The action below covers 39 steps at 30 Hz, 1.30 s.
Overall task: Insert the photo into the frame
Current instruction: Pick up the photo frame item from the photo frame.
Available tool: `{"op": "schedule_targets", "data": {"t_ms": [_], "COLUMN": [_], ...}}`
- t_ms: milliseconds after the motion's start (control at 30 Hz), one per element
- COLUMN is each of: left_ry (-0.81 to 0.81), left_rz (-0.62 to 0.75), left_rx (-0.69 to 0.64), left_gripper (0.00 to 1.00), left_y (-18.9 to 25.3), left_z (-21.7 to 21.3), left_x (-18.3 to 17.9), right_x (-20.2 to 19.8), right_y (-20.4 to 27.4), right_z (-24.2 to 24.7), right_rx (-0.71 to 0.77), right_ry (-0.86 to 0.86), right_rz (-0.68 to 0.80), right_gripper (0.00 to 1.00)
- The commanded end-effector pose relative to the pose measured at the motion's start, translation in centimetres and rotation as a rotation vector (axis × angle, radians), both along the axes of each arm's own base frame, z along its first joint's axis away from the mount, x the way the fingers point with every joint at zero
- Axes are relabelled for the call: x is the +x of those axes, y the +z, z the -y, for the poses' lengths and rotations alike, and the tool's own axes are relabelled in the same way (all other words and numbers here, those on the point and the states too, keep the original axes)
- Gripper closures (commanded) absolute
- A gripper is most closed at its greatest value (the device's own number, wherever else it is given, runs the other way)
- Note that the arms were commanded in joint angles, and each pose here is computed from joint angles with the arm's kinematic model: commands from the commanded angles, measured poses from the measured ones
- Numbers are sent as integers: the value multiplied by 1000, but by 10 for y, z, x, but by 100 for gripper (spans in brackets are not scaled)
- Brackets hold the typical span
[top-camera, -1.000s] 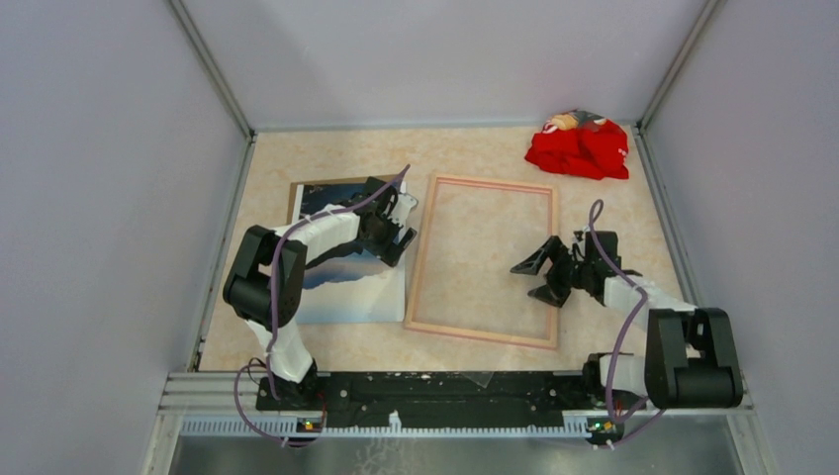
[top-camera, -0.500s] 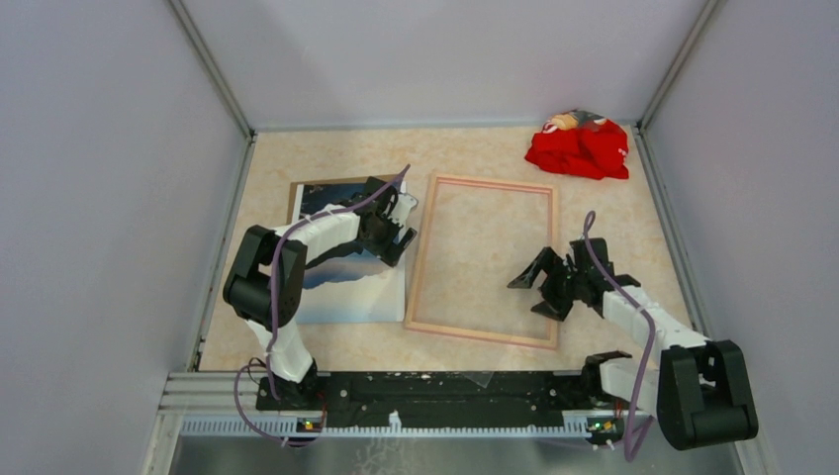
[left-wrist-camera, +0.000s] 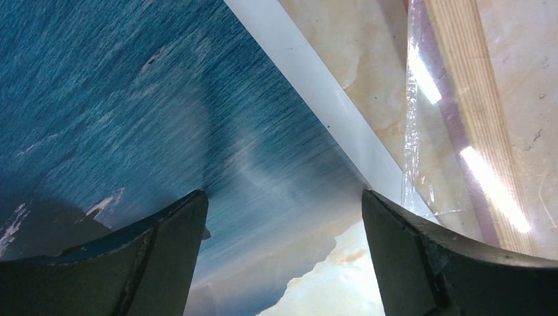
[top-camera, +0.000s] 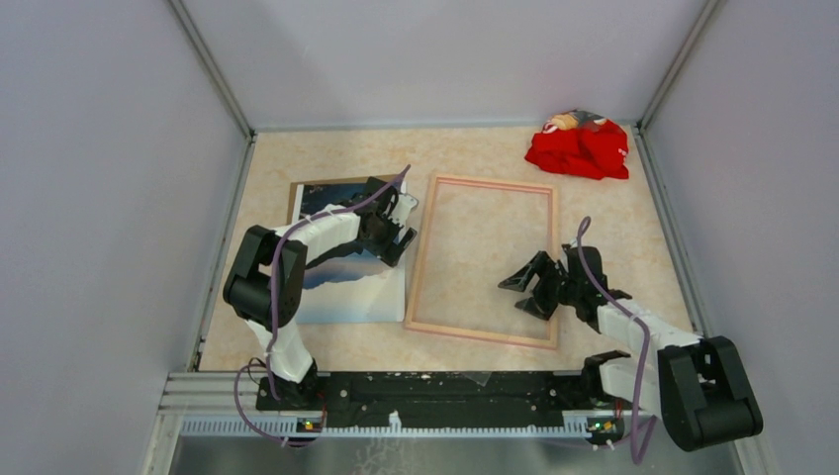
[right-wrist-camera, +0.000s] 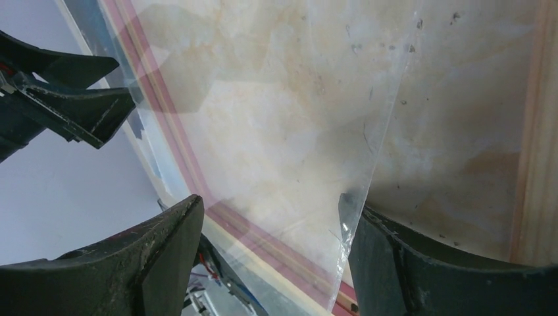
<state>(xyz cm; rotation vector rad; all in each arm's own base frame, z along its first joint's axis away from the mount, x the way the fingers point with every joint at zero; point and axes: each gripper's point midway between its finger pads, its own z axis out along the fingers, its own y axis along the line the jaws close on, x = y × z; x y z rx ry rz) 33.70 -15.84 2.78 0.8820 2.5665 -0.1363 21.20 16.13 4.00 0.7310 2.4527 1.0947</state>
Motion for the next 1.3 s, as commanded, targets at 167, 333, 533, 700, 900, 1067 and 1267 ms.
{"op": "schedule_targets", "data": {"t_ms": [167, 333, 533, 700, 900, 1067, 1267], "left_ry": [-16, -23, -27, -32, -37, -26, -1], "left_rz": [8, 7, 3, -2, -1, 36, 89], "left_rx": [26, 20, 16, 13, 7, -3, -38], "left_gripper": [7, 7, 7, 8, 7, 4, 2], "left_y": [-2, -1, -2, -2, 1, 26, 62], "left_z": [-1, 1, 4, 5, 7, 8, 7], "left_x": [-3, -5, -7, -9, -9, 1, 22], "right_x": [28, 32, 32, 32, 45, 59, 74], "right_y": [45, 74, 69, 66, 78, 106, 135], "right_z": [0, -3, -8, -17, -24, -28, -18], "right_rx": [21, 43, 80, 173, 196, 69, 27], "right_ry": [-50, -36, -19, -21, 4, 151, 294], "right_rz": [231, 337, 343, 336, 347, 359, 347], "right_gripper": [23, 23, 28, 42, 77, 100, 100]}}
